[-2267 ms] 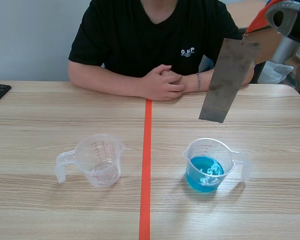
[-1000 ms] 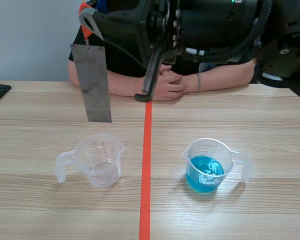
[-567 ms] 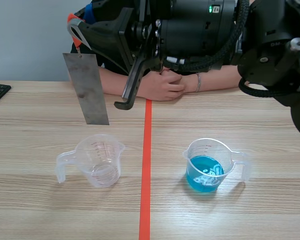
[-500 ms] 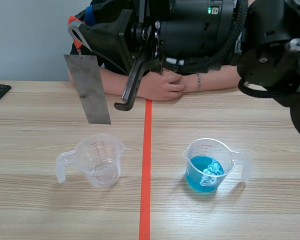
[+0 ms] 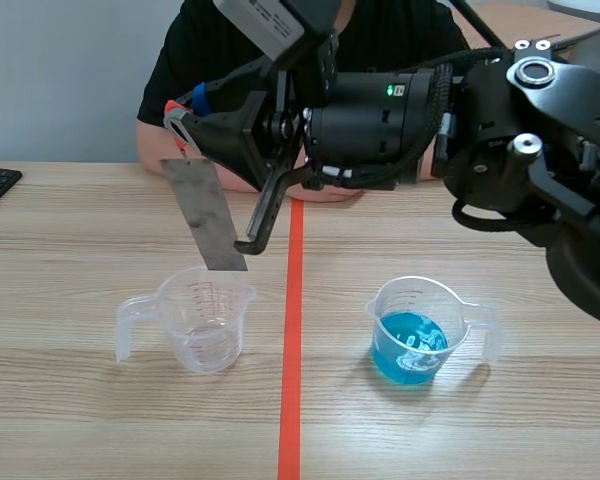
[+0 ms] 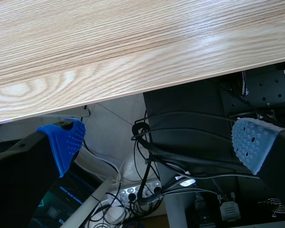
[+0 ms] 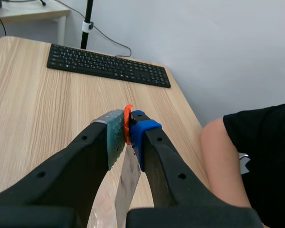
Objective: Do the redox reaction experiment.
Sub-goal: 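Put the plate into the left beaker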
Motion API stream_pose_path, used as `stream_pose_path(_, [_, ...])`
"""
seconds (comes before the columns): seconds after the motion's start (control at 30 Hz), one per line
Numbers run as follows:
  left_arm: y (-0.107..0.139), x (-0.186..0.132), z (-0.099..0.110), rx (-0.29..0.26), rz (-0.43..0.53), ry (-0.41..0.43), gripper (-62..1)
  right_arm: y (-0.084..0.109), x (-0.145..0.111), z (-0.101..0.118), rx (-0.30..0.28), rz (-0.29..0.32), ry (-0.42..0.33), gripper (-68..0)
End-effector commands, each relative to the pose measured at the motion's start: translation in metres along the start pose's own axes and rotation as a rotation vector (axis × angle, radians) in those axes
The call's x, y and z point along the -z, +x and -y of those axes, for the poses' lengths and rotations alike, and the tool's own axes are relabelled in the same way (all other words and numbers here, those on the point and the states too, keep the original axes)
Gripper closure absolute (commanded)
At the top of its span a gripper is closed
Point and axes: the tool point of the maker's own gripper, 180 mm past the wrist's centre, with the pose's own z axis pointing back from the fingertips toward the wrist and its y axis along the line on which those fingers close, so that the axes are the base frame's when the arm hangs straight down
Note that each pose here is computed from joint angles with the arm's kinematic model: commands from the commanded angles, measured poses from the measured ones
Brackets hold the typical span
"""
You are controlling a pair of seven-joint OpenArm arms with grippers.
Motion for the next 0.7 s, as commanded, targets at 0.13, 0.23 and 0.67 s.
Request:
stream_pose_path(0.13, [0.0043, -0.0001, 0.0020, -0.007, 0.016, -0.003, -62.3, 0.0195, 0.0011, 0.0043, -0.008, 0.086, -0.008, -1.7])
stream_pose_path(0.23, [0.0043, -0.0001, 0.0020, -0.007, 0.016, -0.003, -62.3, 0.0221, 0.0031, 0.0034, -0.007, 0.098, -0.007, -1.7])
stream_pose_path(0.67, [0.0043, -0.0001, 0.0021, -0.007, 0.016, -0.004, -62.3, 0.0208, 0.0069, 0.0006, -0.016, 0.086, 0.002, -1.7])
